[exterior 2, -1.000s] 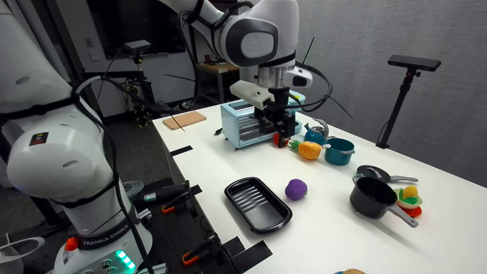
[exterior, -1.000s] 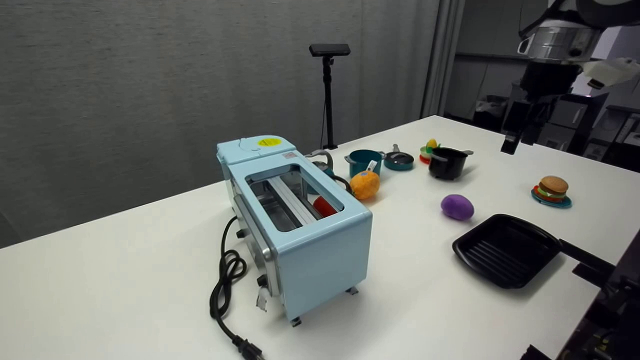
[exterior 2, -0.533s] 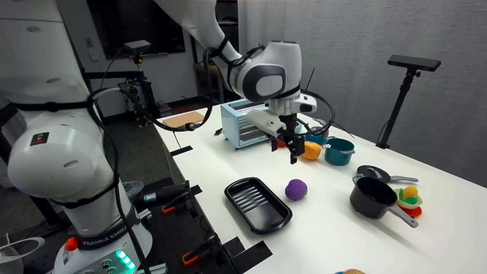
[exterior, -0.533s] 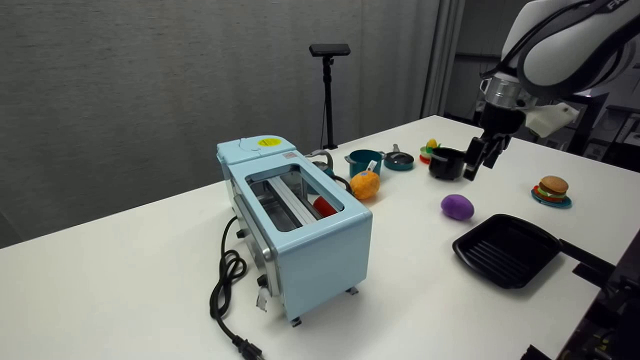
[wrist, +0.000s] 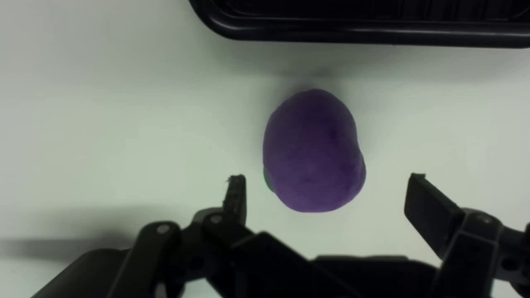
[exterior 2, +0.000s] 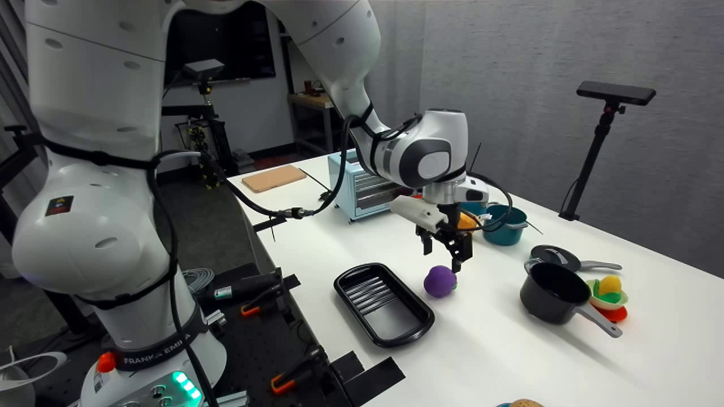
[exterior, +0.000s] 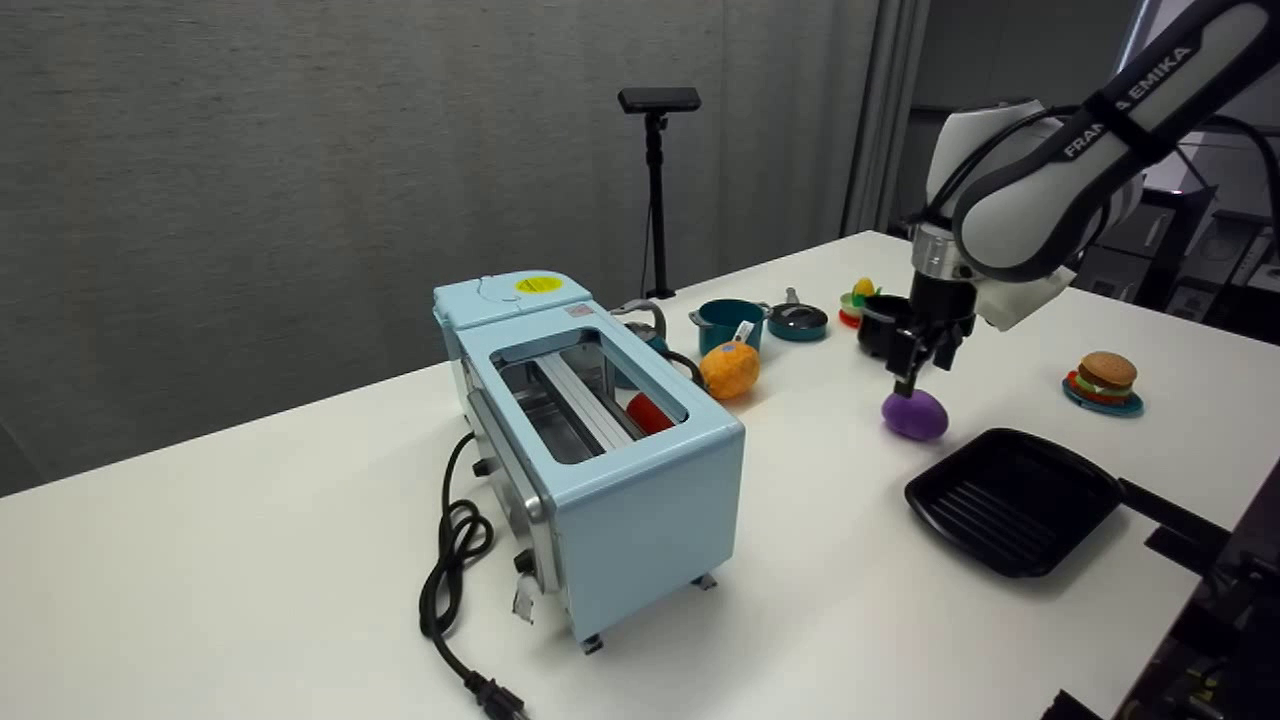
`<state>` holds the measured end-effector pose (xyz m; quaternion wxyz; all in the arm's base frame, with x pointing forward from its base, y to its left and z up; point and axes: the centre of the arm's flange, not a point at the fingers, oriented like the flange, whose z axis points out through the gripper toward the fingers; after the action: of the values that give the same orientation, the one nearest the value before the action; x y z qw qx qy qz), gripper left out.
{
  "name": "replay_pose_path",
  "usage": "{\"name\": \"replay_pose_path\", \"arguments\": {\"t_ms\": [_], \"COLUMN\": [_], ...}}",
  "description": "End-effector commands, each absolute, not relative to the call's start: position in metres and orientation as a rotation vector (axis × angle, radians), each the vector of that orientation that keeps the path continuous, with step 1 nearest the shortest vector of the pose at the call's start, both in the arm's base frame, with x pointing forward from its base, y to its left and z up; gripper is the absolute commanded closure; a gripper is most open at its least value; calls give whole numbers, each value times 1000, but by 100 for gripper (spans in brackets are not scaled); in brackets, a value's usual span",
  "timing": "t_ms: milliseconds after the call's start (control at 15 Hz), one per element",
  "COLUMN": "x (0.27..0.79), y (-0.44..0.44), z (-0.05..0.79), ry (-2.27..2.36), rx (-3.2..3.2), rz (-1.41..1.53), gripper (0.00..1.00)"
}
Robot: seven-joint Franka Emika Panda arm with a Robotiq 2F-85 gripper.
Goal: Put the purple plush toy on the oven tray
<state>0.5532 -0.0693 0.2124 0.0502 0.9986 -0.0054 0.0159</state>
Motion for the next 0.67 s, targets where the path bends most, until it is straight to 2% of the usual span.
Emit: {"name": "replay_pose_path", "arguments": {"t_ms": [0, 400, 467, 533, 600], "x": [581, 584, 582, 581, 580], "y": [-75, -76, -76, -76, -75], "z": [189, 168, 167, 170, 175], "ry": [-51, -55, -53, -56, -55], "rx": [3013, 3033, 3032, 3043, 3052], "rz": [22, -33, -45, -46, -42], "gripper": [0, 2, 27, 27, 35]}}
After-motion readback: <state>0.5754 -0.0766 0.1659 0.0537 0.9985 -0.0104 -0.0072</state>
